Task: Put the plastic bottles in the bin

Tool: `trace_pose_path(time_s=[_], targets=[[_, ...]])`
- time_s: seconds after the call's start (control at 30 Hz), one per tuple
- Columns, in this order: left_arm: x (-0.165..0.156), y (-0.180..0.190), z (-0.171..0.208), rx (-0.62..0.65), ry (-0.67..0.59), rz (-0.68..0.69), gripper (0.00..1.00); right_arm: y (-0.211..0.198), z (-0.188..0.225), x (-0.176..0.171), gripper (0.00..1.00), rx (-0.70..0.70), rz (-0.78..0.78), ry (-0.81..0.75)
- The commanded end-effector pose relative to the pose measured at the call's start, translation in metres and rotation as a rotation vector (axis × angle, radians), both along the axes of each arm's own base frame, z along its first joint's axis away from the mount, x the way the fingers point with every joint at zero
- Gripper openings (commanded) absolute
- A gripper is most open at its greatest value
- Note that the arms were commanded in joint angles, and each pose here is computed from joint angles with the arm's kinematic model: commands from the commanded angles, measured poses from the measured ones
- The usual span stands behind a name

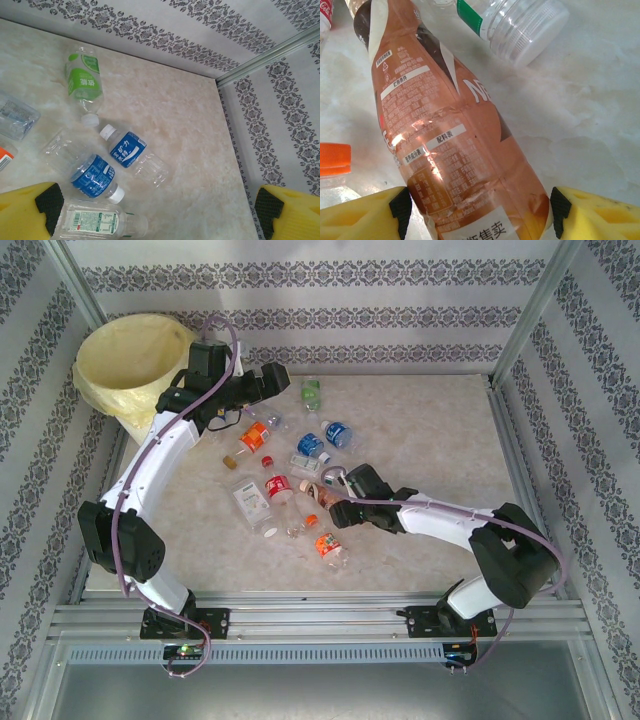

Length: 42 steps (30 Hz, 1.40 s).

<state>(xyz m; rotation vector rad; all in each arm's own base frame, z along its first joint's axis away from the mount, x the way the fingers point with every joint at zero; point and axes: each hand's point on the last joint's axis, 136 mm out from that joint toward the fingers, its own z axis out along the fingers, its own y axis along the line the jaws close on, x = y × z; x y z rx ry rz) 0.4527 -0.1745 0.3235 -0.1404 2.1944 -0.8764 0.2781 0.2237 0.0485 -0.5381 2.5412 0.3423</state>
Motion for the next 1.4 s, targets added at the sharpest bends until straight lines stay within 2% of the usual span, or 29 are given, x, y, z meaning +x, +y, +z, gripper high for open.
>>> trace_pose_path(time_s=[0.0, 0.13, 0.27, 0.47, 0.67, 0.93, 1.0, 1.13, 1.37], targets=[[-0.003, -0.002, 0.007, 0.023, -0.016, -0.011, 1.00, 0.004, -0.005, 0.002, 0.76, 0.010, 0.010, 0.019], [-0.002, -0.003, 0.002, 0.023, -0.003, -0.016, 1.00, 0.005, -0.015, 0.003, 0.85, -0.013, 0.016, 0.047], [-0.002, -0.003, 0.000, 0.027, 0.004, -0.018, 1.00, 0.006, -0.018, 0.006, 0.85, -0.023, 0.014, 0.047], [0.000, -0.003, -0.004, 0.031, 0.012, -0.017, 1.00, 0.005, -0.009, 0.012, 0.73, -0.021, 0.009, 0.009], [0.002, -0.009, -0.012, 0.007, 0.034, -0.039, 1.00, 0.006, 0.019, 0.015, 0.60, 0.021, 0.025, -0.072], [0.009, -0.028, -0.024, -0.105, 0.071, -0.089, 1.00, 0.002, 0.068, 0.026, 0.53, 0.125, -0.023, -0.217], [0.011, -0.031, -0.026, -0.114, 0.077, -0.095, 1.00, 0.002, 0.075, 0.025, 0.56, 0.154, -0.009, -0.223], [0.010, -0.032, -0.030, -0.112, 0.088, -0.094, 1.00, 0.002, 0.064, 0.019, 0.77, 0.098, 0.080, -0.205], [0.003, -0.026, -0.037, -0.086, 0.103, -0.073, 1.00, 0.012, 0.034, 0.018, 0.78, -0.096, 0.321, -0.085]])
